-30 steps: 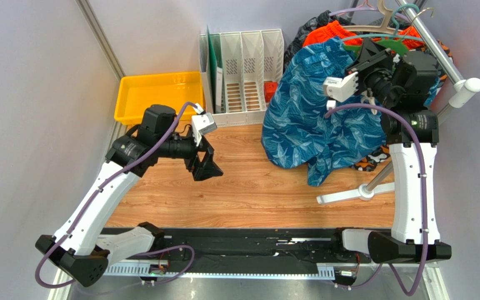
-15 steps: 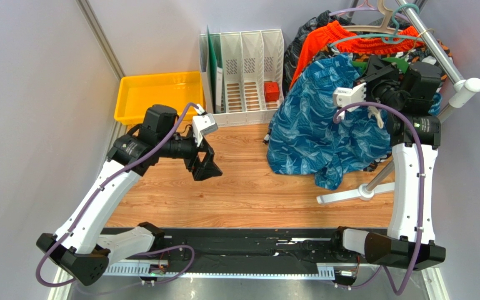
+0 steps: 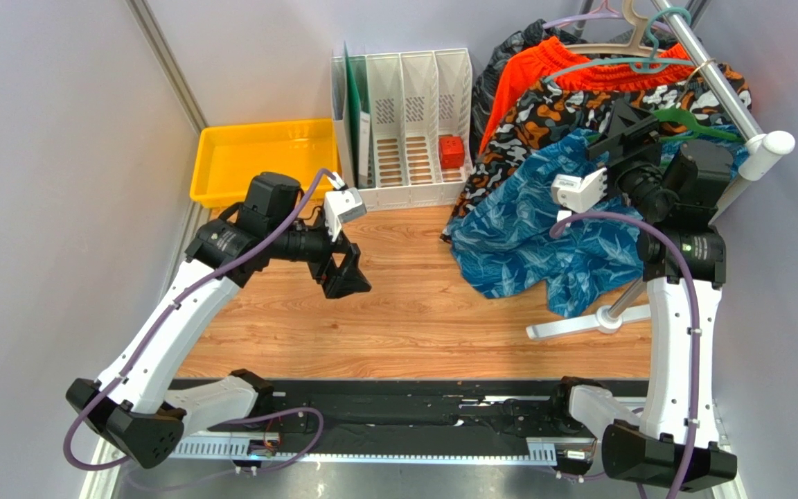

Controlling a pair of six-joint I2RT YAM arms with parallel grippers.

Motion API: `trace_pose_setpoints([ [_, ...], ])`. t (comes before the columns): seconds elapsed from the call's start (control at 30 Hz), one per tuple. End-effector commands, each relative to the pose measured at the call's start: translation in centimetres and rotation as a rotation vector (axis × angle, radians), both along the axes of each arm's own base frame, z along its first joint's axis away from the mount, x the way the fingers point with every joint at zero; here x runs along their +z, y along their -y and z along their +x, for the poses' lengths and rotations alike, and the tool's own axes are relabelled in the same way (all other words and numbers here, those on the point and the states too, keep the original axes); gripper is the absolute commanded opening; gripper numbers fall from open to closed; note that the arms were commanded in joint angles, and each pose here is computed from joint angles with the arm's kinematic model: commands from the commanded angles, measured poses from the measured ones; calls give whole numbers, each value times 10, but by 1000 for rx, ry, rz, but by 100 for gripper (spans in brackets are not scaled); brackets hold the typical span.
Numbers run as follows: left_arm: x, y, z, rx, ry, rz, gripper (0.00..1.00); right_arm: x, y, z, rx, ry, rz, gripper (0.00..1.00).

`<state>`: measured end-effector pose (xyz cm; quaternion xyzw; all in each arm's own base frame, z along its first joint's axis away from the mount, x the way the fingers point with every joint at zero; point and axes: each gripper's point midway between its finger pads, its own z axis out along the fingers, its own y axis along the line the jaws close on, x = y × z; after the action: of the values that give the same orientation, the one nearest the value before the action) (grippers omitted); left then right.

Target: Place the shorts on the hanger

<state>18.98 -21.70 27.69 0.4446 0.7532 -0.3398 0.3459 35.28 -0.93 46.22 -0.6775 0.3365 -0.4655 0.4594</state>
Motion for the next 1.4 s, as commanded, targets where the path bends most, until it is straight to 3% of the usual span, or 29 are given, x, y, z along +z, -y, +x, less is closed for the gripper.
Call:
trace_pose_setpoints([
  [0.0,14,4,5,-2,29,-25,99,20,-23,-21,114,160,-352,77],
  [0.17,16,5,8,5,24,-29,99,32,-35,-50,153,200,-326,79],
  [0.3,23,3,12,11,24,-45,99,41,-56,-79,244,205,-220,84],
  [0.63,68,-21,33,86,70,-110,99,40,-85,-144,364,-23,393,89],
  [0.67,71,-22,29,77,60,-121,99,31,-87,-147,355,-99,531,90],
  [0.77,70,-30,28,112,38,-101,99,21,-90,-163,330,-201,729,90],
  [0.9,48,-46,33,198,-18,-7,99,-13,-89,-170,200,-426,1123,91],
  [0.93,45,-50,30,211,-20,6,99,-21,-88,-171,177,-457,1169,91],
  [0.97,39,-56,31,232,-12,31,99,-27,-91,-179,170,-478,1204,100],
  [1.0,26,-60,29,249,-31,52,99,-51,-92,-176,131,-553,1286,100],
  [1.13,12,-75,20,311,9,81,99,-92,-93,-184,94,-593,1431,100],
  [1.37,-16,-110,10,452,75,164,99,-139,-88,-183,-49,-674,1592,100],
])
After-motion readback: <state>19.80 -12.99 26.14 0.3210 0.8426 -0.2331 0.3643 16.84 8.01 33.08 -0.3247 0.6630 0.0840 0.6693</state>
